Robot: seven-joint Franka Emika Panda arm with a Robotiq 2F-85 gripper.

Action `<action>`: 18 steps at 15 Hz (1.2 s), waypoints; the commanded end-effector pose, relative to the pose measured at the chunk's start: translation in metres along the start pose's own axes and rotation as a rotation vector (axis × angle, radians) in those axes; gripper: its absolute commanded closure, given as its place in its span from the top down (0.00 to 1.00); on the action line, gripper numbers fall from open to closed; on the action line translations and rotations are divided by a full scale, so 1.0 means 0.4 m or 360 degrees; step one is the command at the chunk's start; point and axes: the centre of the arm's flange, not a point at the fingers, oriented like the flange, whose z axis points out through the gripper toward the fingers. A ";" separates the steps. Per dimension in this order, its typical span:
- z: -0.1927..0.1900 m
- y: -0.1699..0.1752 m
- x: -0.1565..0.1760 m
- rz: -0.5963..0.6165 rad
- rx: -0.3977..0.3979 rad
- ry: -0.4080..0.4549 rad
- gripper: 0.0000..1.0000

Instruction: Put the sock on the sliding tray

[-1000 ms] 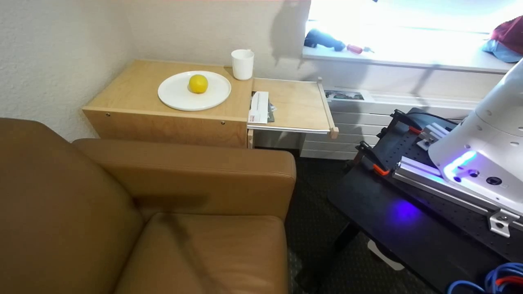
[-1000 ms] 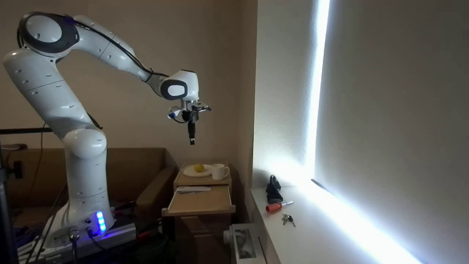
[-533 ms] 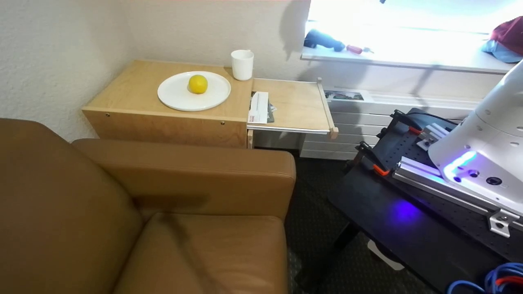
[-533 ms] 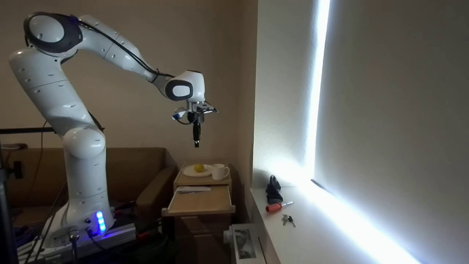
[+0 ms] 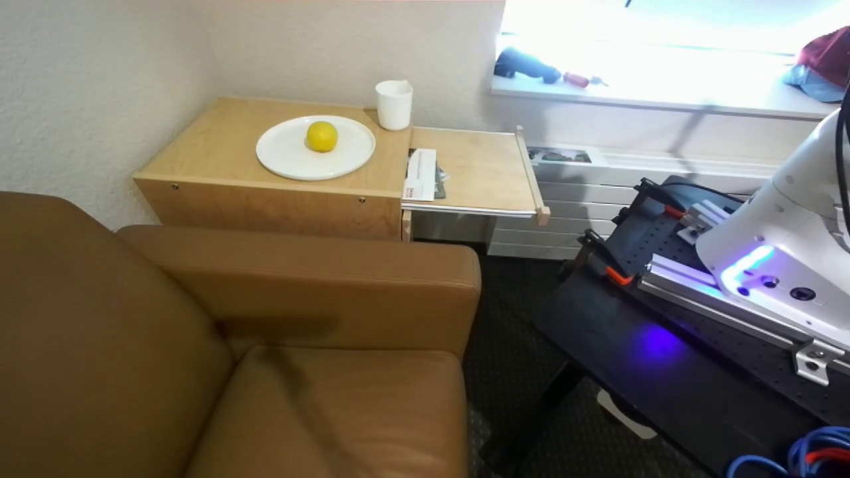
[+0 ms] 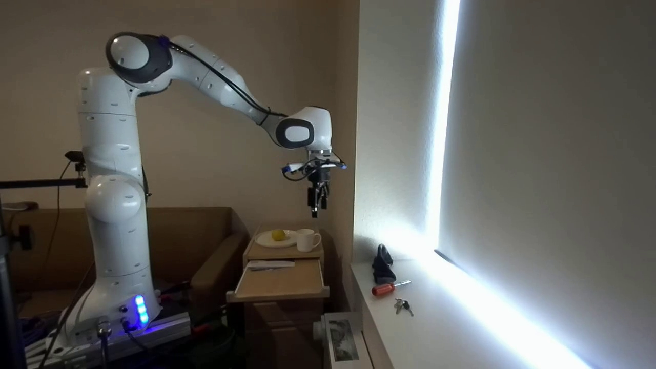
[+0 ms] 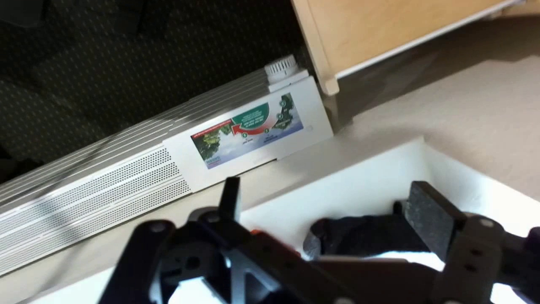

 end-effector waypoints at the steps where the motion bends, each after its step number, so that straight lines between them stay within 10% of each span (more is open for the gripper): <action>1: 0.029 -0.061 0.227 0.0321 -0.0043 -0.0010 1.00; 2: 0.011 0.001 0.105 0.0179 -0.0008 0.0027 1.00; 6: 0.047 -0.006 0.112 0.0150 -0.0006 0.0120 1.00; 13: 0.322 -0.206 0.223 0.0888 0.0007 0.0223 1.00; 18: 0.350 -0.273 0.344 0.1354 0.0059 0.0185 1.00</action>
